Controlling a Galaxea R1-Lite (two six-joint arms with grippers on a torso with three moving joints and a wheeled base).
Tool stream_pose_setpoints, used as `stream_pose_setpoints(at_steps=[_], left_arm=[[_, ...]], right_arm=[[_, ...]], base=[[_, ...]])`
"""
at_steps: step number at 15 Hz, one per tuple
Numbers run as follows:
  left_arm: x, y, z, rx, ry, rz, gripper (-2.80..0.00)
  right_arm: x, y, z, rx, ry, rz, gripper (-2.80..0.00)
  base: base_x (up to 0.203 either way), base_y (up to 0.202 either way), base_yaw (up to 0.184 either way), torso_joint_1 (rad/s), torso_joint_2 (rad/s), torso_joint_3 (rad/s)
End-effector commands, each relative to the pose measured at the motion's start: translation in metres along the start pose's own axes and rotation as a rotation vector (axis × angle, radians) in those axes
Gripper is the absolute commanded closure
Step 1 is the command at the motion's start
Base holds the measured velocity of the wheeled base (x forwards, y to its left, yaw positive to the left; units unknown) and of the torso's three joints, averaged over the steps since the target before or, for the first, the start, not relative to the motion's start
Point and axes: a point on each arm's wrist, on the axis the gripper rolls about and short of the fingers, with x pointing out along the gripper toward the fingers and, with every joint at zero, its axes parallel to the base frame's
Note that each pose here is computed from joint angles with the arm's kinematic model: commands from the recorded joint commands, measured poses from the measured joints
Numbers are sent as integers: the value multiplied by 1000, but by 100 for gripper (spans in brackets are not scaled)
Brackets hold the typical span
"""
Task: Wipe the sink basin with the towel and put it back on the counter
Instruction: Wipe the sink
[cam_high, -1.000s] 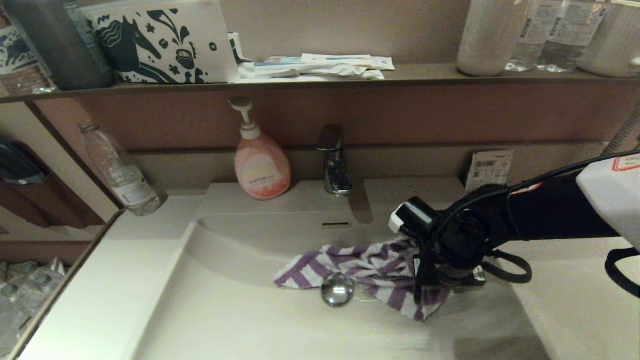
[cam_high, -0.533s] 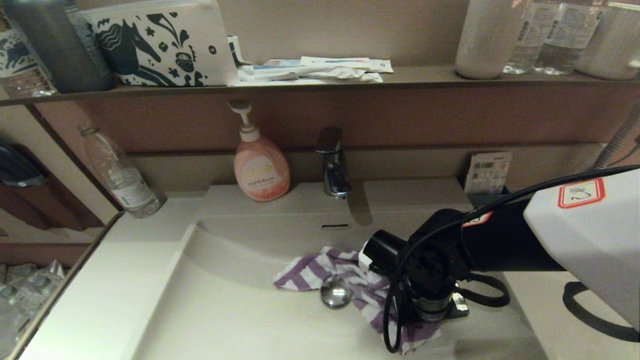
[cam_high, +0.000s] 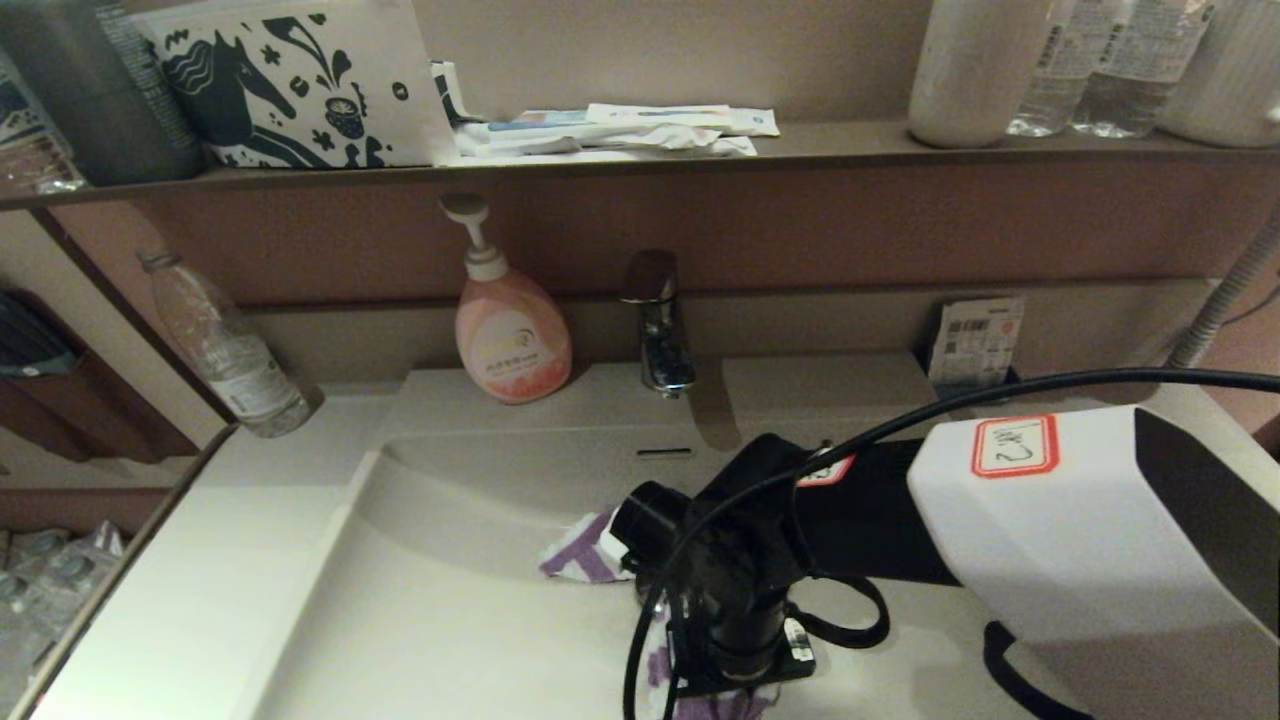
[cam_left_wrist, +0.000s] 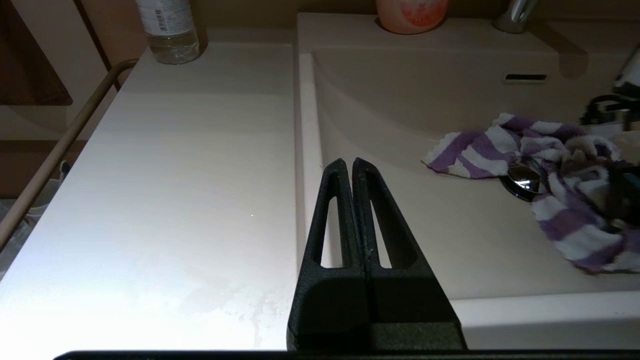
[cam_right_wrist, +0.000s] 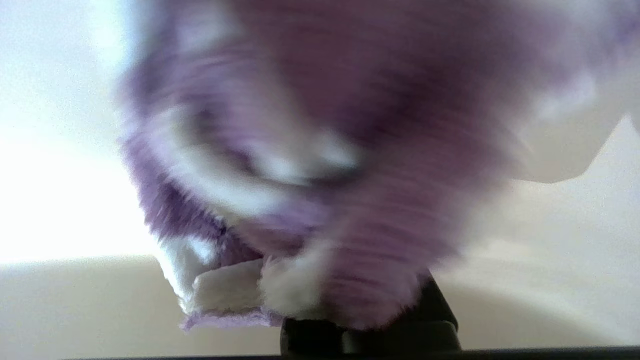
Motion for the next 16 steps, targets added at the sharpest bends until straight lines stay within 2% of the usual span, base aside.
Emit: stream_pose_setpoints(at_steps=[1, 3, 8, 12, 14, 16], left_arm=[[0, 0, 0, -1, 0, 0, 0], [0, 0, 0, -1, -1, 0, 0], [0, 0, 0, -1, -1, 0, 0], [0, 0, 0, -1, 0, 0, 0], [0, 0, 0, -1, 0, 0, 0], [0, 0, 0, -1, 0, 0, 0]], right_arm=[[14, 23, 0, -26, -14, 16, 0], [15, 46, -7, -67, -26, 63, 0], [1, 93, -18, -140, -157, 355, 0], [-9, 114, -12, -158, -258, 575, 0], [-17, 120, -10, -188, -247, 697, 0], [-22, 125, -11, -211, -243, 763, 0]], base=[[0, 0, 0, 0, 0, 0], [0, 0, 0, 0, 0, 0], [0, 0, 0, 0, 0, 0], [0, 0, 0, 0, 0, 0], [0, 0, 0, 0, 0, 0], [0, 0, 0, 0, 0, 0]])
